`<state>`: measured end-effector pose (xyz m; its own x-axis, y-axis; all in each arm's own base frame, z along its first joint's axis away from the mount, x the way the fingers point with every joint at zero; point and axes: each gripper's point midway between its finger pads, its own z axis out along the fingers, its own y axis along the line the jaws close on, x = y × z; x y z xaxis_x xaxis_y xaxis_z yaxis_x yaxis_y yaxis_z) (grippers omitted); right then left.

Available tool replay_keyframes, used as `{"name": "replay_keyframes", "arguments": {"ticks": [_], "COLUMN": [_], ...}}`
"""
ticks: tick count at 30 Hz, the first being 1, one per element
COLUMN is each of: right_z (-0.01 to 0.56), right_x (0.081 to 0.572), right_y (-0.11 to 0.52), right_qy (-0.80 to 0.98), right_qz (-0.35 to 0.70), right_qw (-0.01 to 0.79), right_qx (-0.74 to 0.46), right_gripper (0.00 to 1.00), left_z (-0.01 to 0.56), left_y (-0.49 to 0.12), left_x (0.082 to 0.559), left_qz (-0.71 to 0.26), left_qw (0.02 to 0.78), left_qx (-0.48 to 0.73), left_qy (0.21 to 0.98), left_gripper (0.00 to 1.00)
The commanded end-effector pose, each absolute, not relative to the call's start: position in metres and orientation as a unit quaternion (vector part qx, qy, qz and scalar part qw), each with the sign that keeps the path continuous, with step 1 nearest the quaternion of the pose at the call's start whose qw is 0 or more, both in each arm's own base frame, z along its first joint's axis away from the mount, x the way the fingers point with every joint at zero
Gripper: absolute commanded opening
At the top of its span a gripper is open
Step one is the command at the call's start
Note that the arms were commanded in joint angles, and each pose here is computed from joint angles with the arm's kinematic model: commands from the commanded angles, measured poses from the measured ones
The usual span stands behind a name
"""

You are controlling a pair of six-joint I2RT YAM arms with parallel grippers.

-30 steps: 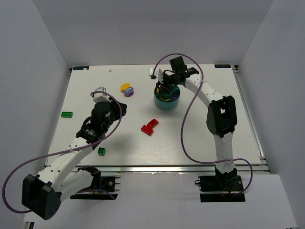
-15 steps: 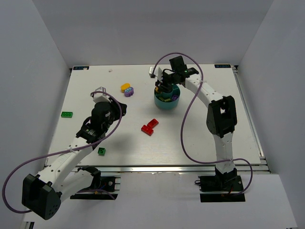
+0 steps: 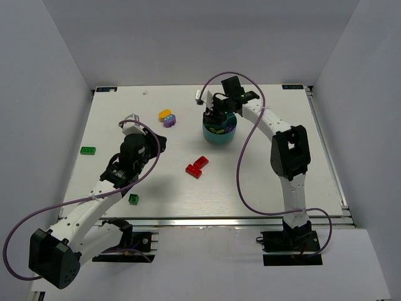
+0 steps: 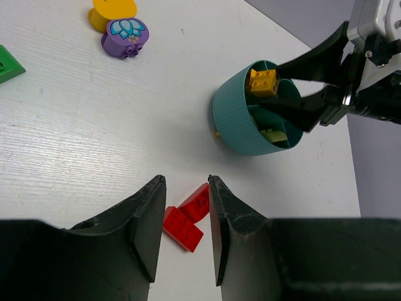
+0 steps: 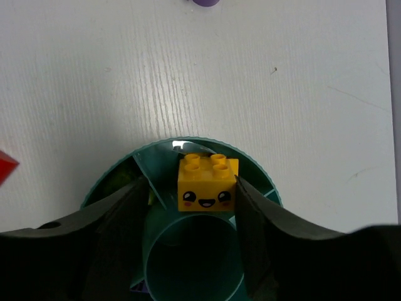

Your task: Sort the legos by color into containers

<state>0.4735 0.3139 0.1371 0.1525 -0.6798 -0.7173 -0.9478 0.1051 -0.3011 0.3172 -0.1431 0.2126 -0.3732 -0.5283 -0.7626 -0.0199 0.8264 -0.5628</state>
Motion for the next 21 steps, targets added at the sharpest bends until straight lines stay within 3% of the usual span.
{"name": "replay_keyframes", "arguments": {"ticks": [1, 4, 7, 16, 21], "right_z": [0.135, 0.139, 0.154, 0.244, 0.26], "right_x": [0.472, 0.472, 0.474, 0.485, 0.492], "right_y": [0.317, 0.319, 0.322, 0.32, 0.309], "right_qy": [0.626, 0.626, 0.623, 0.62, 0.635], "right_qz": [0.17, 0.172, 0.18, 0.206, 0.208], "right_qw": [0.397, 0.4, 0.411, 0.491, 0.508], "right_qx": [-0.649, -0.647, -0.641, -0.575, -0.544], "right_gripper": [0.64, 0.77, 0.8, 0.75, 0.6], "left_z": [0.217, 0.219, 0.22, 0.225, 0.226], "left_y": [-0.14, -0.14, -0.141, -0.143, -0.145], "left_x": [0.319, 0.32, 0.322, 0.325, 0.329], "left_qz": [-0.238, -0.238, -0.238, -0.243, -0.246], "left_qw": [0.538, 0.54, 0.541, 0.546, 0.545], "left_qx": [-0.177, -0.177, -0.176, -0.176, -0.175], "left_qy": [0.789, 0.788, 0.787, 0.782, 0.782], "left_gripper": [0.44, 0.44, 0.44, 0.44, 0.44]}}
